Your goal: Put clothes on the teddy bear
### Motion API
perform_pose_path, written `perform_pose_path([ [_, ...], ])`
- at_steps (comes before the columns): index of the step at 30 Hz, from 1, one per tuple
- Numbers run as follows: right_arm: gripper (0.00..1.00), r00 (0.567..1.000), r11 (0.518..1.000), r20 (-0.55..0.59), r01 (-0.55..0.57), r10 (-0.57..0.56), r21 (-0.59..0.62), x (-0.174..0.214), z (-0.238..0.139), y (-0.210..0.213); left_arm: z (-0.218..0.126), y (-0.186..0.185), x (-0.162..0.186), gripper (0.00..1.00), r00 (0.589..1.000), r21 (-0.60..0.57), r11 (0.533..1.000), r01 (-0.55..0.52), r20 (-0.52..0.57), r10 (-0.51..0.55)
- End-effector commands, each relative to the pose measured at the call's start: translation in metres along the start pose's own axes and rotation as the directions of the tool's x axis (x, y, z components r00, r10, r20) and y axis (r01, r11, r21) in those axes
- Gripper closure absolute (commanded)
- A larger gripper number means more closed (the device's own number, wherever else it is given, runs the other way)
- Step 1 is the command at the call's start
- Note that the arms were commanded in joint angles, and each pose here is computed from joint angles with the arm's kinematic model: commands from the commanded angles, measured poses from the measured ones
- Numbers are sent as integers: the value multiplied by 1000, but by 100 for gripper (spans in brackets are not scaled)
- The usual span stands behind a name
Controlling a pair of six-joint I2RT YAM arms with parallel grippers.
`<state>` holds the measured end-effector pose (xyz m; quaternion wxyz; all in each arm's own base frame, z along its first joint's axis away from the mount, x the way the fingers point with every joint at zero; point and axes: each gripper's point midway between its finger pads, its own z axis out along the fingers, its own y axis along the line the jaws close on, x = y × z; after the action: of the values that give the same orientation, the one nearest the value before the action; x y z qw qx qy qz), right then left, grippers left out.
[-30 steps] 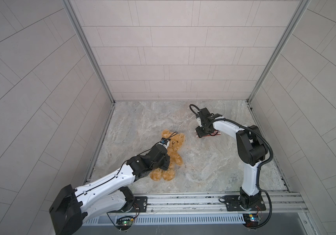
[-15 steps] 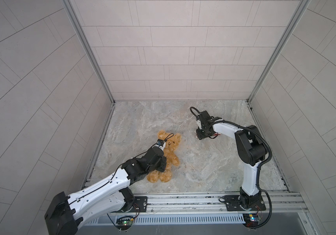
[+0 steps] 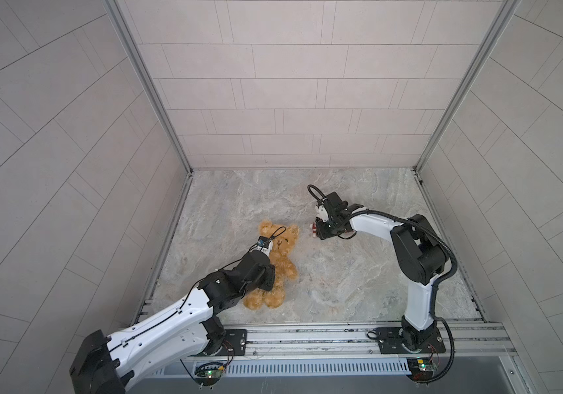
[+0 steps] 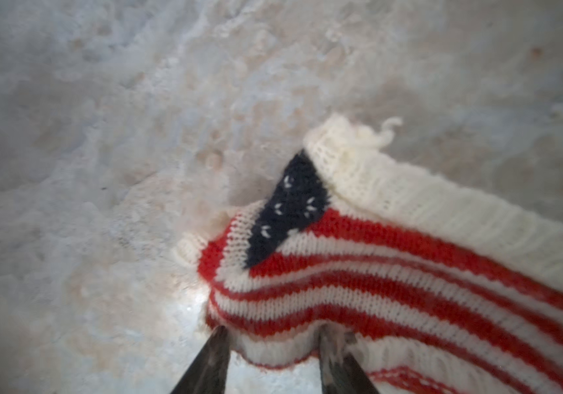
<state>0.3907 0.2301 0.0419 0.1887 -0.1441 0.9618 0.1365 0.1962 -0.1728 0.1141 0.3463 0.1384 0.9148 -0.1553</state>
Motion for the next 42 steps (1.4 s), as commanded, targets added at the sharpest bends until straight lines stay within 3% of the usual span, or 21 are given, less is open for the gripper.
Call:
perform_pose_path([
  [1, 54, 998, 999, 66, -21, 23, -28, -18, -36, 3, -3, 0, -6, 97, 999, 8, 1000, 16, 34, -16],
  [9, 52, 1000, 994, 10, 19, -20, 111, -17, -53, -41, -1, -1, -4, 97, 998, 30, 999, 42, 55, -44],
  [22, 51, 998, 993, -48, -41, 47, 108, -6, -23, -69, -1, -2, -5, 96, 997, 40, 999, 37, 71, -40],
  [35, 51, 995, 989, -41, -81, 86, 121, 28, -24, -66, 1, 0, -3, 96, 997, 29, 999, 28, 71, -30],
  [42, 51, 998, 997, -13, -62, 63, 43, 54, -28, -15, 5, 4, -1, 96, 998, 8, 1000, 18, 64, -18],
])
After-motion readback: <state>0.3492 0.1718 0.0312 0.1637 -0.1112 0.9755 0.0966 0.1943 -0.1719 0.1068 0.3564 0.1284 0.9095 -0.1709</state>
